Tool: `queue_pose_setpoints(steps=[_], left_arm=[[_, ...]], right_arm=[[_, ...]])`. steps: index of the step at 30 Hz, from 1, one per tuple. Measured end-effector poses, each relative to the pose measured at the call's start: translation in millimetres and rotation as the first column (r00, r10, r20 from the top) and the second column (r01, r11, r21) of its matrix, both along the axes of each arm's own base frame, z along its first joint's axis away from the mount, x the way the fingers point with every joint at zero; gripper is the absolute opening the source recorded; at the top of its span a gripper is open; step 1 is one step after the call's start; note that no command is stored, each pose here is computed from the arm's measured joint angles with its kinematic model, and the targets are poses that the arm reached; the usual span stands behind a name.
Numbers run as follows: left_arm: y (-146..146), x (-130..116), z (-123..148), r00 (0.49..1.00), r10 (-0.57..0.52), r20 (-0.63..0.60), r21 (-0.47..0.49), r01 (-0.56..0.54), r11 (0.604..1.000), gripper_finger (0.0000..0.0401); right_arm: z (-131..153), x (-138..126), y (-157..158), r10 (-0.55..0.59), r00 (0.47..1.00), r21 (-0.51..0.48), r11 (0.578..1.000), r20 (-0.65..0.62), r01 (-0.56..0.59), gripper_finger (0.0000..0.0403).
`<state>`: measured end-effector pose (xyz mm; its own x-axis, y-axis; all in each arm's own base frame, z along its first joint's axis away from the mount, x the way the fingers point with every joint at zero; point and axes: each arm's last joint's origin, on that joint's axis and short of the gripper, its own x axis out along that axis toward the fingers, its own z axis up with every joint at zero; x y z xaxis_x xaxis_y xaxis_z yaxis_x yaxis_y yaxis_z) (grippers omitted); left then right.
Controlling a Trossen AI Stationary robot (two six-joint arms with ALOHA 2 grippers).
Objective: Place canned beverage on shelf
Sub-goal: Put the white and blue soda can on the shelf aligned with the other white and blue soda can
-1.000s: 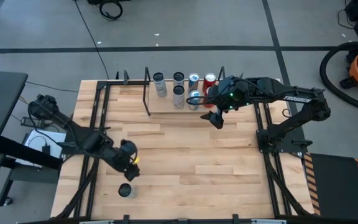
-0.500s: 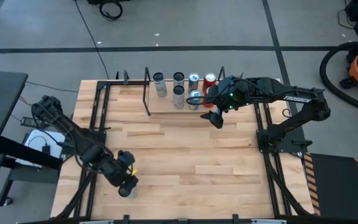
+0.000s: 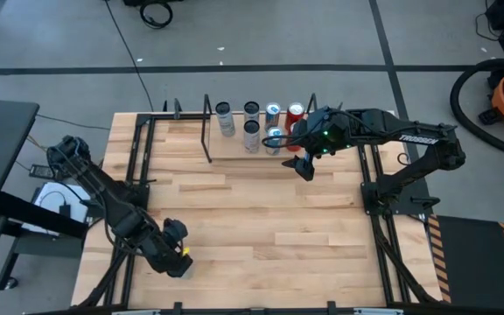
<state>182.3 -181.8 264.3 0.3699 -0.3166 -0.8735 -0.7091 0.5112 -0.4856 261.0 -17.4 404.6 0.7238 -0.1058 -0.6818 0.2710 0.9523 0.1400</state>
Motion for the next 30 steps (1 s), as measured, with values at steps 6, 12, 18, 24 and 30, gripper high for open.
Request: queue_pose_setpoints(steps=[6,12,18,24,30], left_arm=[[-4.4,0.3,-4.7,0.999,-0.021,-0.037,-0.011,0.021,1.0,0.0314],[-5.3,-1.0,-4.8,0.999,-0.027,-0.039,-0.009,0.026,1.0,0.0314],[-1.4,1.6,-5.4,0.999,-0.019,-0.042,0.005,0.019,1.0,0.0314],[7.8,11.0,-4.9,0.999,-0.036,0.02,0.065,0.035,0.997,0.0314],[13.8,11.5,24.3,0.997,-0.083,0.005,0.12,0.082,0.989,0.0314]], right_arm=[[0.0,0.0,0.0,0.0,1.0,0.0,1.0,0.0,0.0,0.0346],[0.0,0.0,0.0,0.001,1.0,0.001,1.0,0.0,-0.001,0.0346],[0.0,0.0,0.0,0.001,1.0,0.001,1.0,0.0,-0.001,0.0346],[0.0,0.0,0.0,0.001,1.0,0.001,1.0,0.0,-0.001,0.0346],[0.0,0.0,0.0,0.0,1.0,0.0,1.0,0.0,0.0,0.0346]])
